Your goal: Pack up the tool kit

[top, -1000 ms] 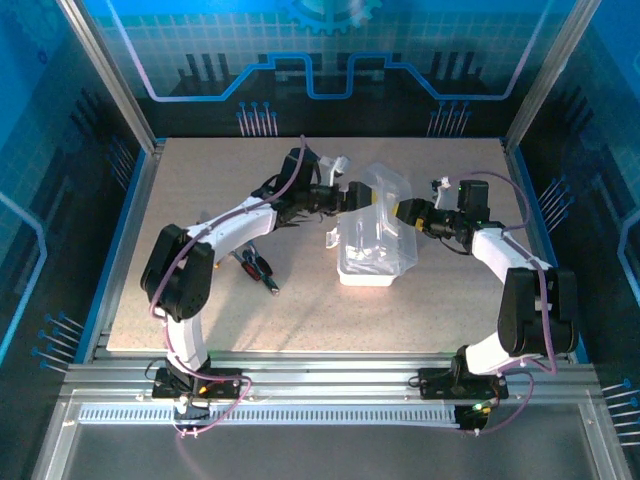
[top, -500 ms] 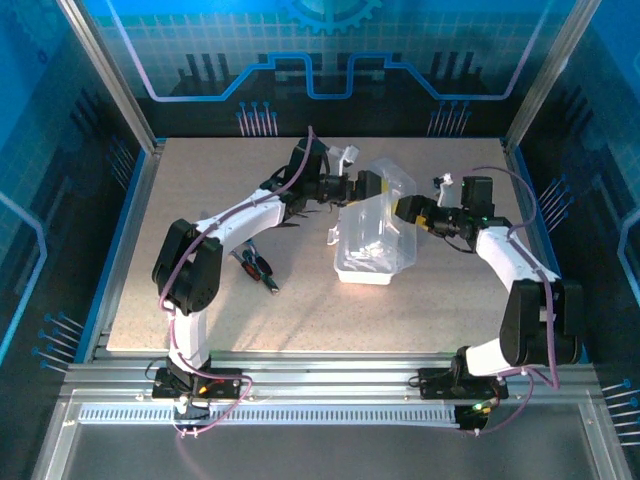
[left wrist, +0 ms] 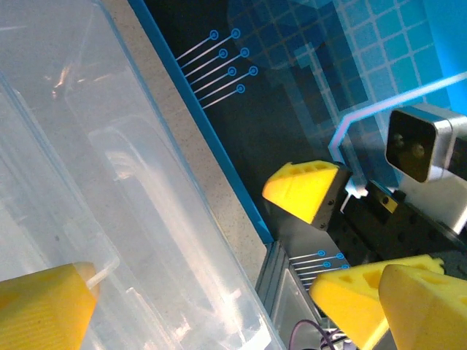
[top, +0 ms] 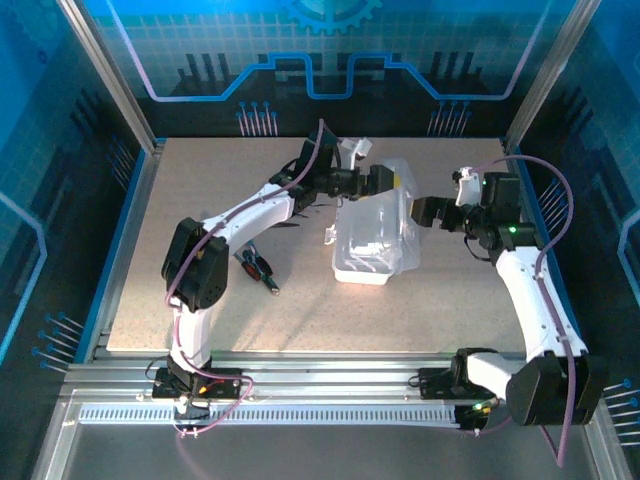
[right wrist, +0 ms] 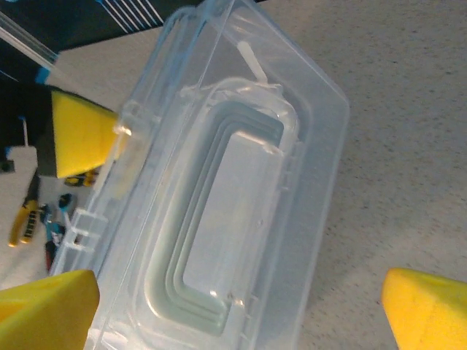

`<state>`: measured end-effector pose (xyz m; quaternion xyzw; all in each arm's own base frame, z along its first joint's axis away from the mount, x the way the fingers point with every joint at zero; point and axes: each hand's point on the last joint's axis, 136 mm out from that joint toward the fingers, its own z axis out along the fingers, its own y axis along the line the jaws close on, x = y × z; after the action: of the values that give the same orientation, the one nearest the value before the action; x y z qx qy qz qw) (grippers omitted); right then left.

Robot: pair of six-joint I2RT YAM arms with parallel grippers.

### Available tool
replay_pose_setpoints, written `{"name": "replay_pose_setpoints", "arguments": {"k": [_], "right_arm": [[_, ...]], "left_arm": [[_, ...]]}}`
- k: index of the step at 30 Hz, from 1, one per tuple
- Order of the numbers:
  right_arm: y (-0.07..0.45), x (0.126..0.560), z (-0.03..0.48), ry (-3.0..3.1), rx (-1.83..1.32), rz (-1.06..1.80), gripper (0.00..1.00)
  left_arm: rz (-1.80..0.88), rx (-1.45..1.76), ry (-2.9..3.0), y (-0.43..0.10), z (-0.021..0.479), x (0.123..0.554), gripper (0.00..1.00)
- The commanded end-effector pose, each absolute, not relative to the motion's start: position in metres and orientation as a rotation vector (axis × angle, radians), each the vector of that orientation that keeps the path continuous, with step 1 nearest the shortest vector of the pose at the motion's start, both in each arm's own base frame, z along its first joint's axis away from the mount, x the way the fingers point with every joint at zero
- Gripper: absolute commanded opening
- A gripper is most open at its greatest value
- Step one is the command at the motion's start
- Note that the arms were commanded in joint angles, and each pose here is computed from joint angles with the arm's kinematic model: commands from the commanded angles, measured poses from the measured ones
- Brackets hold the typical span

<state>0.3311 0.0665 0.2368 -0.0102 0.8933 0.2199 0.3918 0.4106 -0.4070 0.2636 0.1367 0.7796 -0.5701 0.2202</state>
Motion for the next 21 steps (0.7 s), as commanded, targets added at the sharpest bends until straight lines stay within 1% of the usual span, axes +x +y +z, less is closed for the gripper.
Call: {"name": "replay_pose_setpoints", "arguments": {"k": [1,10,17,21], "right_arm": [[0.069,0.310,0.234,2.346,-0.099,0.403,1.00],[0.093,0.288,0.240,2.377,-0.204,0.151,1.00],[0.117,0.291,0.240,2.384,-0.278,0.093,1.00],[0.122,0.295,0.234,2.412,-0.287,0.042,1.00]], "left_arm": [[-1.613,0.441,2.129,-0.422,0.275,0.406,0.99],[-1.611,0.468,2.138,-0.436,0.275,0.405,0.99],[-1.594,0.484,2.145,-0.439,0.275,0.404,0.99],[-1.579,0.486,2.151,-0.437,0.273,0.403,0.99]]}}
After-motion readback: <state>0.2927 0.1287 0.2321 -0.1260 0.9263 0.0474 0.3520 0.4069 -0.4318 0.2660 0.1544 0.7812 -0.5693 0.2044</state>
